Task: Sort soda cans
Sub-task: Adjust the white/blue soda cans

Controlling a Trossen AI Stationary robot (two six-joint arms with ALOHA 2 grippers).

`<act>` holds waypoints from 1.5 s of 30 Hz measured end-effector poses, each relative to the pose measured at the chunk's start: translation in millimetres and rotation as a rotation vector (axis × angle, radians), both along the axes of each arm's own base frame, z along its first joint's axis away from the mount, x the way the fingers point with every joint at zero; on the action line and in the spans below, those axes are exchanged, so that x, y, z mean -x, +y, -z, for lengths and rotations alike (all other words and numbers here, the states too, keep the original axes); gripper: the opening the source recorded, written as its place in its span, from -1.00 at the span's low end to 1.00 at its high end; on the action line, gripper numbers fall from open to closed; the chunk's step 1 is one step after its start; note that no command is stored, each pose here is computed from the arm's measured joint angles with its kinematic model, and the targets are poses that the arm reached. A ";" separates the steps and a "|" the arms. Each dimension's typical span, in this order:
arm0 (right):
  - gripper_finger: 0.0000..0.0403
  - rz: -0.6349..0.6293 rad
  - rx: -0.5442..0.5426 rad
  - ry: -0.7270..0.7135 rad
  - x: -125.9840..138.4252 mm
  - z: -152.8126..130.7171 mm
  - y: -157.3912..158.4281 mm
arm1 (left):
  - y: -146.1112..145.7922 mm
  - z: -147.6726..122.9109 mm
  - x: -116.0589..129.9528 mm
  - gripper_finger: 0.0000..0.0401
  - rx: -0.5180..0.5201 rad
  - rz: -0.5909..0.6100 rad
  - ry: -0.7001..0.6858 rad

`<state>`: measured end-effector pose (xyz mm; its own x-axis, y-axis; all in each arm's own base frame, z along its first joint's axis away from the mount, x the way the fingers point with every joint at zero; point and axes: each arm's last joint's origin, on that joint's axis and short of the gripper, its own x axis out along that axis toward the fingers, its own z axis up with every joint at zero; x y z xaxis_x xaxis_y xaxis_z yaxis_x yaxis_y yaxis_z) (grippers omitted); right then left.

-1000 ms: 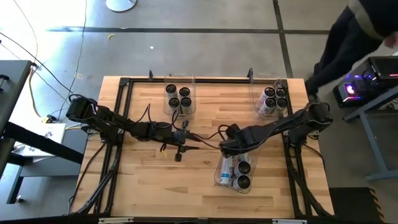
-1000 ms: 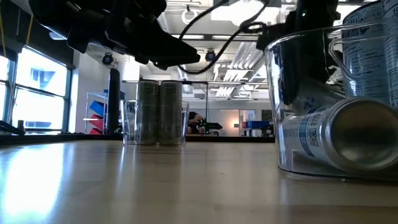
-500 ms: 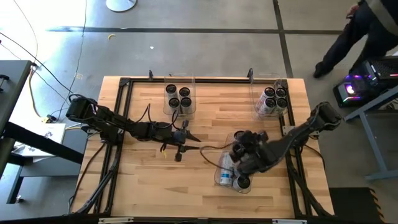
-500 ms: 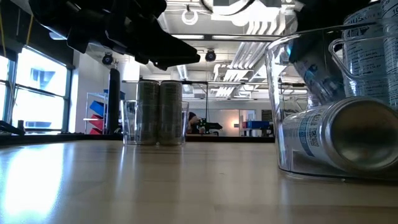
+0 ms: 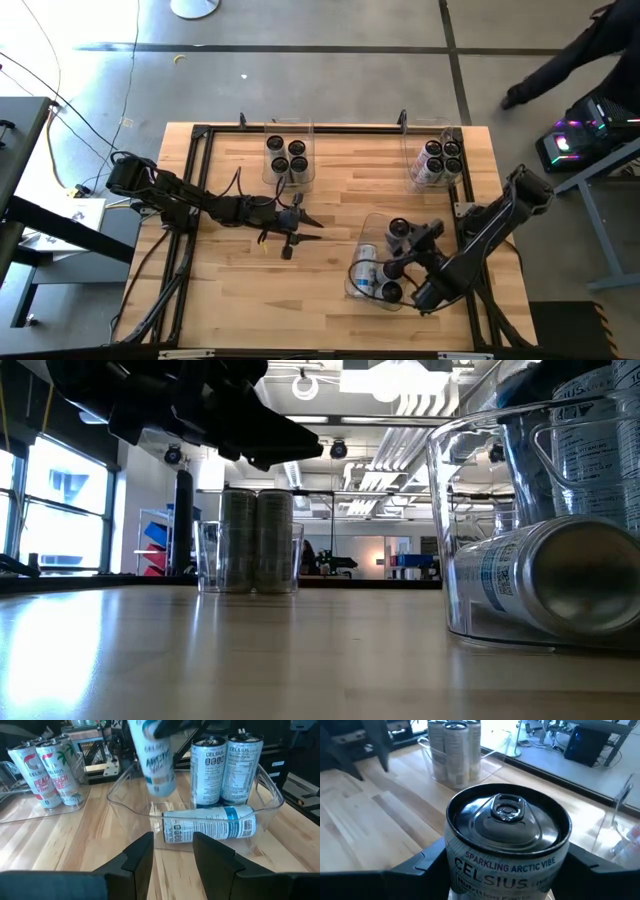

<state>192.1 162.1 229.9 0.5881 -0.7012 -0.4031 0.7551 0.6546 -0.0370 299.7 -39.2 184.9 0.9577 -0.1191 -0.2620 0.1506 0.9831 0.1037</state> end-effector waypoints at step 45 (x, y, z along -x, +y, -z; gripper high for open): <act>0.52 -0.025 -0.099 0.019 33.7 58.3 0.1 | 0.1 -1.1 -0.3 -0.35 -0.002 -0.004 -0.012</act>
